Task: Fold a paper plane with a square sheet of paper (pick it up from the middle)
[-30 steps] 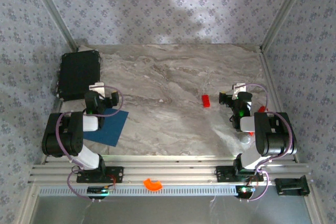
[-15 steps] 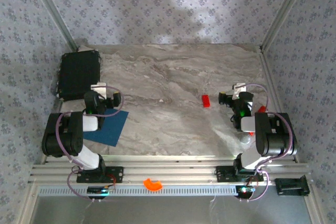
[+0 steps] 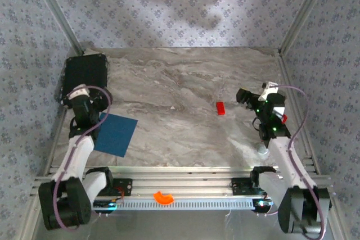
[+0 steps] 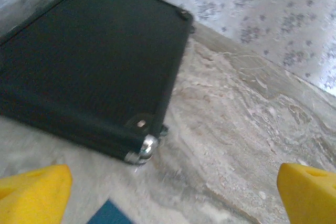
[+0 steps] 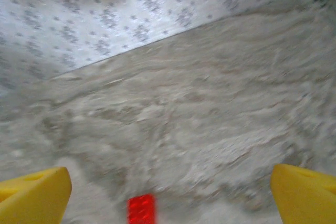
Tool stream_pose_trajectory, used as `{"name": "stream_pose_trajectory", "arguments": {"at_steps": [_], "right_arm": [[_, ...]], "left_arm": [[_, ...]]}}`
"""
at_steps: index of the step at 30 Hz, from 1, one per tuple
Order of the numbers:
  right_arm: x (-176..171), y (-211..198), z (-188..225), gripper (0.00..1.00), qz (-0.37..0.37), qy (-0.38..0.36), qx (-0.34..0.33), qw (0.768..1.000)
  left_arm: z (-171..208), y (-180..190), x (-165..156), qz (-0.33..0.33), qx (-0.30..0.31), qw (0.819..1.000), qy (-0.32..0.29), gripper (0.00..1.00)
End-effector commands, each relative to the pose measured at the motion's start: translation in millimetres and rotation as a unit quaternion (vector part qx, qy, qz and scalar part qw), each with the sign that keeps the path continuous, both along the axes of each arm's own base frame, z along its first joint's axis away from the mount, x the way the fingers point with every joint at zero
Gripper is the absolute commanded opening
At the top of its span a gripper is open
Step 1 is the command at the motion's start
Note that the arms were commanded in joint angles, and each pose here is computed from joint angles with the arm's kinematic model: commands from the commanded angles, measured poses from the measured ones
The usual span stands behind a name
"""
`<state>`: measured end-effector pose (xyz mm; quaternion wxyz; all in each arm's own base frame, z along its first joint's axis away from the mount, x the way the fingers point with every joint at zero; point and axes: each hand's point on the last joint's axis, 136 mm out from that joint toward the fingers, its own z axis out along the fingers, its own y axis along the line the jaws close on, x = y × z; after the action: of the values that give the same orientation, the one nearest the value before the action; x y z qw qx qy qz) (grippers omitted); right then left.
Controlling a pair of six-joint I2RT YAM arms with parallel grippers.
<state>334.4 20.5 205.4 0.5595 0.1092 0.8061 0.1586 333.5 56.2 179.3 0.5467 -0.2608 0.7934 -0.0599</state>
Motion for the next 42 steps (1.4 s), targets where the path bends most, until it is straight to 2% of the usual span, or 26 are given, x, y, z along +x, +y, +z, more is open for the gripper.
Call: {"name": "stream_pose_trajectory", "arguments": {"at_steps": [1, 4, 7, 11, 21, 29, 34, 42], "right_arm": [[-34.2, 41.7, -28.0, 0.99, 0.068, 0.095, 0.155, 0.981], [-48.2, 57.2, -30.6, 0.99, 0.093, 0.126, 0.169, 0.973], [-60.1, 67.5, -34.8, 0.99, 0.106, 0.154, 0.162, 0.969], [-68.9, 71.6, -45.0, 0.99, 0.108, 0.177, 0.162, 0.965], [-70.1, 67.2, -60.4, 0.99, 0.086, 0.2, 0.164, 0.962], [-66.7, 66.7, -67.5, 0.99, 0.077, 0.213, 0.169, 0.959], [-67.0, 70.3, -73.1, 0.99, 0.081, 0.221, 0.178, 0.955], [-69.3, 86.3, -80.1, 0.99, 0.102, 0.236, 0.189, 0.948]], "left_arm": [[-42.8, -18.0, -37.0, 0.008, -0.121, 0.988, 0.096, 1.0], [-65.9, -44.2, -56.8, -0.032, -0.181, 0.971, 0.151, 1.0], [-89.3, -54.6, -77.5, -0.038, -0.206, 0.957, 0.199, 1.0], [-108.7, -64.1, -94.6, -0.038, -0.236, 0.945, 0.222, 1.0], [-135.0, -83.8, -116.2, -0.055, -0.244, 0.927, 0.279, 1.0], [-150.8, -114.9, -115.6, -0.083, -0.25, 0.914, 0.309, 1.0], [-152.4, -137.4, -108.5, -0.088, -0.277, 0.906, 0.307, 1.0], [-134.0, -188.1, -87.3, -0.114, -0.305, 0.898, 0.294, 1.0]]}}
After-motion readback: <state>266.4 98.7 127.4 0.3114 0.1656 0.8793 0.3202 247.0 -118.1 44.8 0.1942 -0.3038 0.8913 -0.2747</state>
